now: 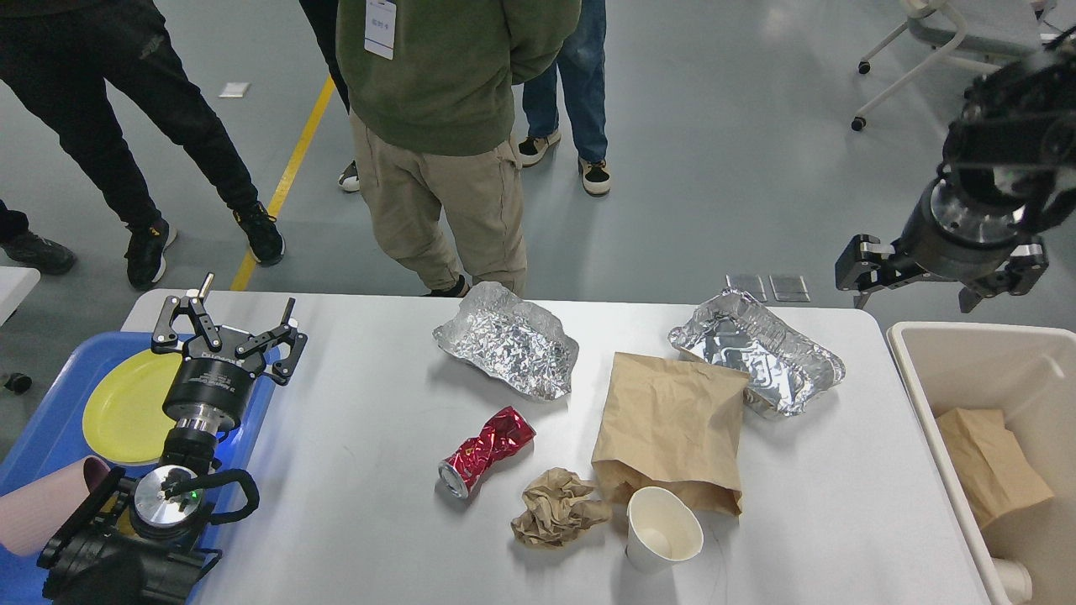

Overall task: Tidy desktop
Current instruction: 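Move the right gripper down to the second brown paper bag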

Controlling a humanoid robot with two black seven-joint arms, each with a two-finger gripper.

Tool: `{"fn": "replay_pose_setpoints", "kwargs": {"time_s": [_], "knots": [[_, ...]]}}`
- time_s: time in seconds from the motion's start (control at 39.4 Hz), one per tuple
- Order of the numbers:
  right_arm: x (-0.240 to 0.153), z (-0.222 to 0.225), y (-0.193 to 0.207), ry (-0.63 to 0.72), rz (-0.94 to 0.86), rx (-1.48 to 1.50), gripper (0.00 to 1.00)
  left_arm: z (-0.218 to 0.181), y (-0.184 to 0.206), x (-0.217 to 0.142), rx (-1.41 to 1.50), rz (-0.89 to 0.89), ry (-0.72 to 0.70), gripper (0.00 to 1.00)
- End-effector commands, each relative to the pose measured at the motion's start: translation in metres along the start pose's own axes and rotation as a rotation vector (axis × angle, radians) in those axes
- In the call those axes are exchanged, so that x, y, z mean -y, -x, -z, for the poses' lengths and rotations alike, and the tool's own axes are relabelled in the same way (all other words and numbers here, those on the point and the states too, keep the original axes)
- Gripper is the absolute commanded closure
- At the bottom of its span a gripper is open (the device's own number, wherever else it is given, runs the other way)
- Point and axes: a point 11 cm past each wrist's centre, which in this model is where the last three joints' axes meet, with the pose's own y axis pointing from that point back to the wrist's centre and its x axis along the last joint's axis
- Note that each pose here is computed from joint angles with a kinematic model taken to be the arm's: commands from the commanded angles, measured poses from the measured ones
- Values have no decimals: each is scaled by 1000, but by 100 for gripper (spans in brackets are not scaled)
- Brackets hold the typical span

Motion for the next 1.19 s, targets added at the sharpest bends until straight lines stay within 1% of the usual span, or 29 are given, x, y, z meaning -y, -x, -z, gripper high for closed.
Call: {"fn": "replay_pose_setpoints", "kwargs": {"time_s": [0.0, 0.08, 0.13, 0.3, 0.46, 0.56, 0.61, 0.66, 0.84, 0.99, 1.14, 1.17], "knots": [[-38, 30, 17, -64, 46, -81, 0, 0, 0, 0, 0, 0, -1, 4], [-63, 49, 42, -117, 63, -139, 0, 0, 0, 0, 0, 0, 0, 4], [-70, 55, 50, -133, 69, -157, 0, 0, 0, 0, 0, 0, 0, 4], [-68, 71, 63, -152, 105, -157, 0, 0, 0, 0, 0, 0, -1, 4], [-69, 76, 63, -182, 99, -146, 0, 0, 0, 0, 0, 0, -1, 4], [-68, 82, 63, -230, 97, -144, 0, 0, 0, 0, 0, 0, -1, 4], [-67, 90, 65, -288, 107, -144, 0, 1, 0, 0, -1, 0, -2, 4], [-63, 93, 66, -303, 113, -145, 0, 1, 0, 0, -1, 0, -2, 4], [-39, 102, 66, -295, 120, -149, 0, 0, 0, 0, 0, 0, -1, 4], [-4, 107, 60, -289, 85, -123, 0, 1, 0, 0, -1, 0, -2, 4], [48, 120, 57, -313, 72, -82, 0, 1, 0, 0, -1, 0, -2, 4], [66, 121, 57, -314, 73, -67, 0, 1, 0, 0, -1, 0, -2, 4]]}}
